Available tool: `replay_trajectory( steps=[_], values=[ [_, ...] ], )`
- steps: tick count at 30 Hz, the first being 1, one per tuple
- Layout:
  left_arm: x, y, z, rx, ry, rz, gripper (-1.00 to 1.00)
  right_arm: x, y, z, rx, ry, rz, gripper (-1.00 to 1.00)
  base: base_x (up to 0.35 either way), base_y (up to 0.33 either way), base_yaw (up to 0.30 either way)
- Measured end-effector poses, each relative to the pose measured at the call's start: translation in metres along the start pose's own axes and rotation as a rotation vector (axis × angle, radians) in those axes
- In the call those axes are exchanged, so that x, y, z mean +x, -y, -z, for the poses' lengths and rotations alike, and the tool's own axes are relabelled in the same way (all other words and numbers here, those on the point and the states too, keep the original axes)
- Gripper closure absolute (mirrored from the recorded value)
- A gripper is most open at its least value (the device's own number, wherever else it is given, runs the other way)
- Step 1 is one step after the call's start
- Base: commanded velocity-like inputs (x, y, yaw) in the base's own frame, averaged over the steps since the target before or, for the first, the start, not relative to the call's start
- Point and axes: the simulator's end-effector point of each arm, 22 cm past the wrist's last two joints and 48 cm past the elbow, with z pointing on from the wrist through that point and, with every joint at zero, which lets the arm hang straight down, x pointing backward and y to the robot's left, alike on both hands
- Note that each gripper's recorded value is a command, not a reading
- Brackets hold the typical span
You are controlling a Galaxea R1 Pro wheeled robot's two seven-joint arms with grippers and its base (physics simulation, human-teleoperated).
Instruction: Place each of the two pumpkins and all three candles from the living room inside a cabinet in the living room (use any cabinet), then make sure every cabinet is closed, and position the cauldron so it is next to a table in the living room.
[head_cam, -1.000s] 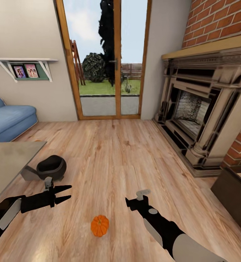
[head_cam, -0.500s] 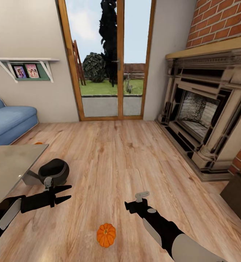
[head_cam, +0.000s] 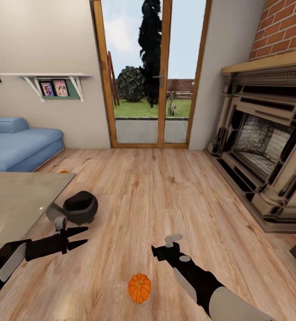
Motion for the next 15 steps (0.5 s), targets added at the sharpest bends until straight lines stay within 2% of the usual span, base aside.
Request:
replay_trajectory(
  steps=[8, 15],
  values=[
    [-0.0003, 0.0017, 0.0004, 0.001, 0.001, -0.003, -1.00, -0.0013, 0.0005, 0.0008, 0.002, 0.003, 0.004, -1.00, 0.000, -0.054, 0.253],
    [-0.0004, 0.0022, 0.0004, 0.002, 0.001, -0.004, -1.00, -0.0058, -0.0021, 0.0012, -0.006, 0.020, 0.010, -1.00, 0.073, -0.014, 0.051]
  ],
)
